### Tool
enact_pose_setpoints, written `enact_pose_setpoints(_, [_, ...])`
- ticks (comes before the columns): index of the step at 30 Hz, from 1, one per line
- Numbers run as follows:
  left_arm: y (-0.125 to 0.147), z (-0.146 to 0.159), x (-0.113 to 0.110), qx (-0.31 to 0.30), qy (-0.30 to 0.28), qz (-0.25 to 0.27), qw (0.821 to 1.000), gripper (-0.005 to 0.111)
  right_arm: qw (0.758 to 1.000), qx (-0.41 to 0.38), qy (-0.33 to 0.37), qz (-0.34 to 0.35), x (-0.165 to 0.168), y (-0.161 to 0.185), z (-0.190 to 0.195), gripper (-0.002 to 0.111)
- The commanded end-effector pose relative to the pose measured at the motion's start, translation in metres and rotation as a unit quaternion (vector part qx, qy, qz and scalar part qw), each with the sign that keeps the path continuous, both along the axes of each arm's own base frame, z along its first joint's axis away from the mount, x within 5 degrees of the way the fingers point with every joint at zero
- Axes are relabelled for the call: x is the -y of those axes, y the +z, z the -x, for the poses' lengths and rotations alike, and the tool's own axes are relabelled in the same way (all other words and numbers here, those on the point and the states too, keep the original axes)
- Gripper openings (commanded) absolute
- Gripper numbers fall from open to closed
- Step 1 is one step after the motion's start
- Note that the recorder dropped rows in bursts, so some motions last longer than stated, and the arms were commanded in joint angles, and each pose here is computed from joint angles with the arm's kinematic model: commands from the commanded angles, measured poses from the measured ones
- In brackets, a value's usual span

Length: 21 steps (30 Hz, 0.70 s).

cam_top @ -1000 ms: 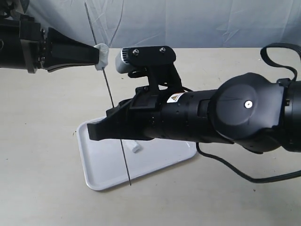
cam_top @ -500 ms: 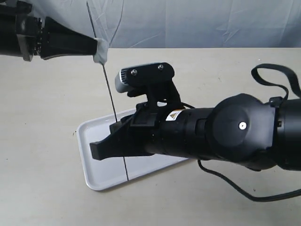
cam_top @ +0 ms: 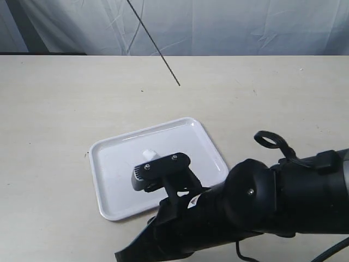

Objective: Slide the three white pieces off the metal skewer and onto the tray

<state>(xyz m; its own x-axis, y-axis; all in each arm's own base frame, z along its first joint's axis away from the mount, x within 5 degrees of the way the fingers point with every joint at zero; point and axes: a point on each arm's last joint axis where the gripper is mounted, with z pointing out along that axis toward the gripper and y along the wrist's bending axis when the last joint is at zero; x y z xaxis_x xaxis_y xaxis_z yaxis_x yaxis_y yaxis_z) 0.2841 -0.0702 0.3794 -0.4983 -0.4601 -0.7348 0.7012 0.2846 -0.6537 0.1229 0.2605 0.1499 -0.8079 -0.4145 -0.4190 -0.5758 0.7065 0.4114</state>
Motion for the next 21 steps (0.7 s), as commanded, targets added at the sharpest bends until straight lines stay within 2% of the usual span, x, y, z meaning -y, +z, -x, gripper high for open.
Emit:
enact_pose_setpoints(1, [-0.003,0.000,0.000,-0.003,0.008,-0.023,1.000,0.000,1.000,0.003,-0.003,-0.006,0.000,0.003,-0.001,-0.001])
enact_pose_setpoints(4, [-0.014,0.001,0.002,-0.025,-0.004,-0.082,0.996,0.000,1.000,0.005,-0.004,-0.007,0.000,0.004,-0.001,-0.001])
enact_pose_setpoints(6, [-0.028,0.002,0.002,-0.056,-0.011,-0.152,0.987,0.000,1.000,0.007,-0.004,-0.011,0.000,0.007,-0.001,-0.001])
enact_pose_setpoints(9, [-0.044,0.005,0.000,-0.089,-0.018,-0.216,0.972,0.000,1.000,0.017,-0.004,-0.026,0.001,0.017,-0.001,-0.001])
enact_pose_setpoints(21, [-0.086,0.027,0.004,-0.169,-0.077,-0.196,0.963,0.000,0.988,0.107,-0.025,-0.105,0.013,0.069,-0.004,0.001])
